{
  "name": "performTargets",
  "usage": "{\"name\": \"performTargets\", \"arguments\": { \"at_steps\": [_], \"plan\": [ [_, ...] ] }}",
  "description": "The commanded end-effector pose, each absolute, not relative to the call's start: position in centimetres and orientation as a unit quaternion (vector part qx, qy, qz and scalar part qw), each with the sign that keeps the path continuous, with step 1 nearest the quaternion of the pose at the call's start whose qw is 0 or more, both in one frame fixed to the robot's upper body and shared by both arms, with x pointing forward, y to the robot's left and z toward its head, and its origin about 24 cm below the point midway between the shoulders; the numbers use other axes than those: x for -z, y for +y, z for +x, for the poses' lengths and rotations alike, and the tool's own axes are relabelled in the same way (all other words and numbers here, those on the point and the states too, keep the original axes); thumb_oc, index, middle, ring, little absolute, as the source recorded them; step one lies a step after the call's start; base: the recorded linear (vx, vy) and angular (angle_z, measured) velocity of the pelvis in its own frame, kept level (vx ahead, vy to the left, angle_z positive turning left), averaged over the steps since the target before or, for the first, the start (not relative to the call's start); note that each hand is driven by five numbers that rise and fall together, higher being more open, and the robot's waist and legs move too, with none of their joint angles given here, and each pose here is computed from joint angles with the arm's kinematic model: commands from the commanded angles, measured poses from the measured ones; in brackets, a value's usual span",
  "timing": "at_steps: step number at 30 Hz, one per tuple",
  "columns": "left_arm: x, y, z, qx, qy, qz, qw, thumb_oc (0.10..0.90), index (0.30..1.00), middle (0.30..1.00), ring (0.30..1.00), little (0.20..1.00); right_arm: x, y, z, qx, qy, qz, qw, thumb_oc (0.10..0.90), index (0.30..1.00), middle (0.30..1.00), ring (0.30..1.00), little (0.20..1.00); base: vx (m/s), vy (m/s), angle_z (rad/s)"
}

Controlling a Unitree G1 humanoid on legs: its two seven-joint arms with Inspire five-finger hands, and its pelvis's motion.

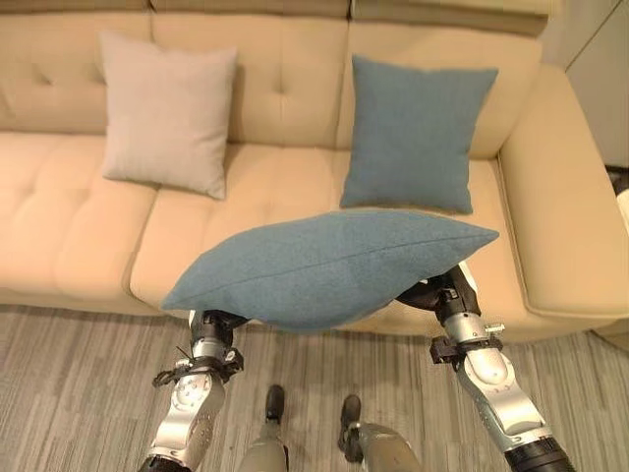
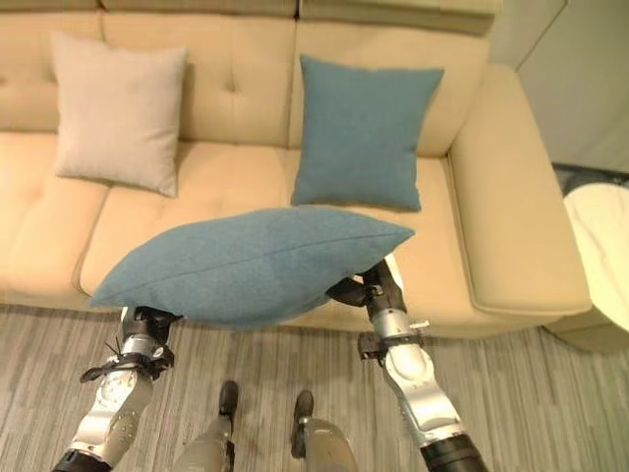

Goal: Pick up all the scattered cushions and arrange them neatly on the sofa.

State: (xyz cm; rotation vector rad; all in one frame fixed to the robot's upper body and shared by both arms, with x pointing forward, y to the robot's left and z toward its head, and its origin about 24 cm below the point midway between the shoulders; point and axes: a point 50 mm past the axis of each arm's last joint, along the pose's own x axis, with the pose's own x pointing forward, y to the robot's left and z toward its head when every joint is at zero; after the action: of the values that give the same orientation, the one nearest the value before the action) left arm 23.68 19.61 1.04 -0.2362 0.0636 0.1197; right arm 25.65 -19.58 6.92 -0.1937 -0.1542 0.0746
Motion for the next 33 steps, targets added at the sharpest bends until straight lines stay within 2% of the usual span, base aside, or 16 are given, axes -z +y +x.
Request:
{"name": "performTargets", "arguments": {
  "at_steps": [1, 12, 21, 29, 33],
  "plan": [
    [-7.2, 16.0, 25.4, 0.059, -0.129, -0.142, 0.980, 0.400, 0.300, 0.300, 0.300, 0.300, -11.7, -15.6, 25.3, -0.114, -0.225, -0.035, 0.967, 0.400, 0.300, 0.300, 0.300, 0.300, -0.19, -0.003, 0.25],
    [-5.6, 14.1, 24.6, 0.115, -0.090, -0.153, 0.977, 0.400, 0.300, 0.300, 0.300, 0.300, -10.7, -17.5, 24.5, -0.087, -0.200, -0.043, 0.975, 0.400, 0.300, 0.300, 0.300, 0.300, -0.07, 0.084, 0.66],
    [-5.1, 15.2, 24.3, 0.117, -0.074, -0.120, 0.983, 0.400, 0.300, 0.300, 0.300, 0.300, -10.4, -15.8, 24.8, -0.114, -0.196, -0.017, 0.974, 0.400, 0.300, 0.300, 0.300, 0.300, -0.15, 0.121, 0.27],
    [-4.8, 15.2, 24.2, 0.132, -0.068, -0.106, 0.983, 0.400, 0.300, 0.300, 0.300, 0.300, -10.2, -16.1, 24.7, -0.115, -0.194, -0.023, 0.974, 0.400, 0.300, 0.300, 0.300, 0.300, -0.07, -0.016, 1.36],
    [-4.6, 15.5, 24.2, 0.125, -0.062, -0.111, 0.984, 0.400, 0.300, 0.300, 0.300, 0.300, -10.4, -16.4, 24.8, -0.112, -0.196, -0.035, 0.974, 0.400, 0.300, 0.300, 0.300, 0.300, -0.01, -0.141, 0.69]
  ]
}}
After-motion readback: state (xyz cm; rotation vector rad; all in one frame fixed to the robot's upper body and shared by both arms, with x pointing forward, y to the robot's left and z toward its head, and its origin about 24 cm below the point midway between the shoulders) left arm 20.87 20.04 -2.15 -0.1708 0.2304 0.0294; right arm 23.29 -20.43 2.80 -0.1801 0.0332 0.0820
